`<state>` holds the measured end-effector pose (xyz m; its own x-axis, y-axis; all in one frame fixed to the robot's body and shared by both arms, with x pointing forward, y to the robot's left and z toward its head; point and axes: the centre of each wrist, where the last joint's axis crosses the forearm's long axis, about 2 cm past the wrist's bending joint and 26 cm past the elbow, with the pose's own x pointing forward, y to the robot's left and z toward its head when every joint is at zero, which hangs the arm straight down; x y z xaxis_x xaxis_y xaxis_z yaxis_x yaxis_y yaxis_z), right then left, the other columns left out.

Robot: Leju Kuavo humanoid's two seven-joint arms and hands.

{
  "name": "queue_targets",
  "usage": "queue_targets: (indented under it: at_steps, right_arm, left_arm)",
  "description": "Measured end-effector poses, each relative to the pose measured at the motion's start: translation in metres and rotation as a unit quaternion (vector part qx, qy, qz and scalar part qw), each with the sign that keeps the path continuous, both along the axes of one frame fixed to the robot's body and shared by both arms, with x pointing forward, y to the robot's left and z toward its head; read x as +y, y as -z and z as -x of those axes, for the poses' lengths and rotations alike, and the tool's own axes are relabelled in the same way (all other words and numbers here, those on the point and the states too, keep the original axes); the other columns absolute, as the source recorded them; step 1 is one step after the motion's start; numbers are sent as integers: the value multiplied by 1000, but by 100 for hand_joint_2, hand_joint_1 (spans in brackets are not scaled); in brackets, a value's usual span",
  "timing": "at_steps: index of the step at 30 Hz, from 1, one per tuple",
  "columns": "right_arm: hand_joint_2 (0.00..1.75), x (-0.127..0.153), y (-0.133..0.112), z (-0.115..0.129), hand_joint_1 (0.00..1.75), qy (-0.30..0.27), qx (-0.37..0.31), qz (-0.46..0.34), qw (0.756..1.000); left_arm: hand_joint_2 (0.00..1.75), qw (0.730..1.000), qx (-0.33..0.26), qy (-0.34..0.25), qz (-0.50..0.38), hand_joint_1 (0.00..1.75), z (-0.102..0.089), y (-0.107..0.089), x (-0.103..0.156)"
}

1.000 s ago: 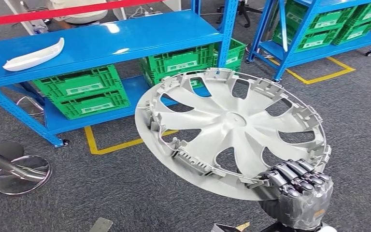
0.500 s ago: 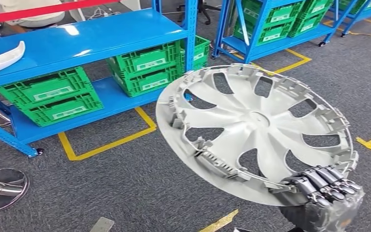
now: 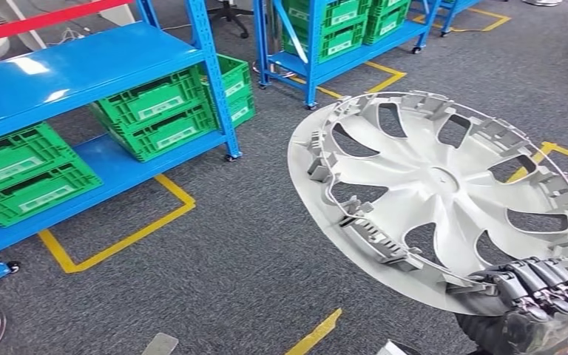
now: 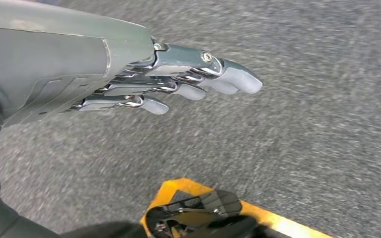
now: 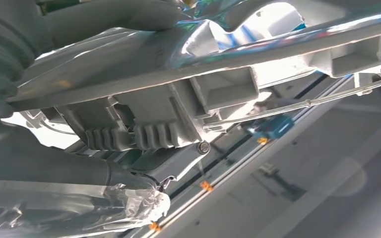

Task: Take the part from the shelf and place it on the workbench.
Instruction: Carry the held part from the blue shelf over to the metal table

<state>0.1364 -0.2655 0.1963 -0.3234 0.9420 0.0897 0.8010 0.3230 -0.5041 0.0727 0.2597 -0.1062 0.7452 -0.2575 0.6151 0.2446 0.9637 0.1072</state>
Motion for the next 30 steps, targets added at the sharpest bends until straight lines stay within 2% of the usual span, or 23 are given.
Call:
queue_targets:
  at_steps: [23, 30]
  right_arm:
    - [175, -5, -2, 3, 175, 15, -1, 2, 1000]
    - [175, -5, -2, 3, 175, 16, -1, 1, 1000]
  left_arm:
    - [175, 1000, -5, 6, 2, 0, -5, -1, -3]
    - [175, 1000, -1, 6, 0, 0, -1, 0, -2]
